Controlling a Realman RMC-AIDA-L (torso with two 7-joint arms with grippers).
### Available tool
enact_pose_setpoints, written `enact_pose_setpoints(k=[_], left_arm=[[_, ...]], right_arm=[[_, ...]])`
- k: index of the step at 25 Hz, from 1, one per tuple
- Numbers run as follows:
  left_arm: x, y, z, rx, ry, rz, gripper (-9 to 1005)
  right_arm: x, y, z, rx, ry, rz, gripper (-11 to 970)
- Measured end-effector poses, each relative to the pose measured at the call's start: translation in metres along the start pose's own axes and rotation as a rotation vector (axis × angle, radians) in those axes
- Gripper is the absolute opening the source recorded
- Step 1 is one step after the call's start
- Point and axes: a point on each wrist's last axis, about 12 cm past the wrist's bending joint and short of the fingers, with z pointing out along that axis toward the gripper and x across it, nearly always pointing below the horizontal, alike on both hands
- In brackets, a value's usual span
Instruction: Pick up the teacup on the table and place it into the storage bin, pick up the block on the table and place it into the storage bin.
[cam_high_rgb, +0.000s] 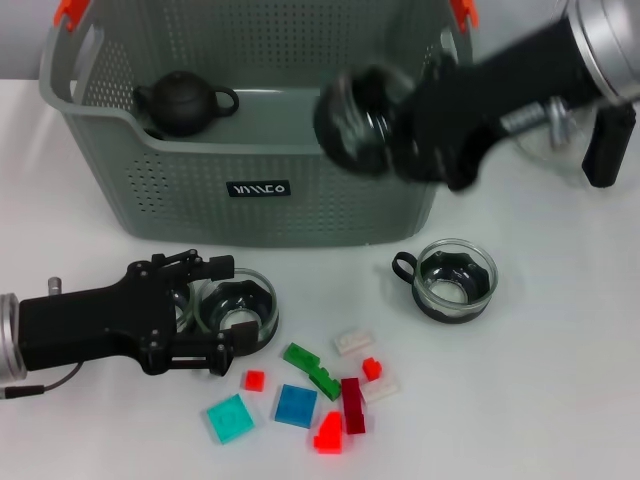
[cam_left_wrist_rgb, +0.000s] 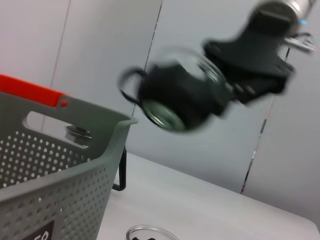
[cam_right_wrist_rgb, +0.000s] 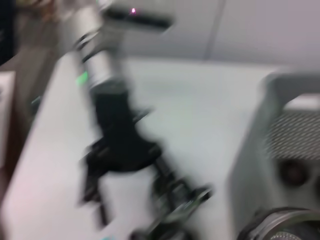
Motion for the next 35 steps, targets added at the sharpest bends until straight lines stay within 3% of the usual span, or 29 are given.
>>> enact_pose_setpoints(k=[7, 17, 28, 35], left_arm=[[-0.002, 0.001, 0.000, 0.003, 0.000, 0.006, 923], [-0.004, 0.001, -0.002, 0.007, 0.001, 0.022, 922], [-0.005, 0.002, 0.000, 0.014, 0.003, 0.027, 921], [-0.005, 0.002, 0.002, 0.021, 0.006, 0.024, 921]], right_arm=[[-0.010, -0.039, 0.019, 0.154, -0.109, 0.084, 58], [-0.010, -0.096, 0.064, 0.243, -0.054, 0.248, 58], [0.018, -0.105, 0.089, 0.344, 0.005, 0.306, 59], [0.033, -0.099, 0.105, 0.347, 0.061, 0.306, 60]])
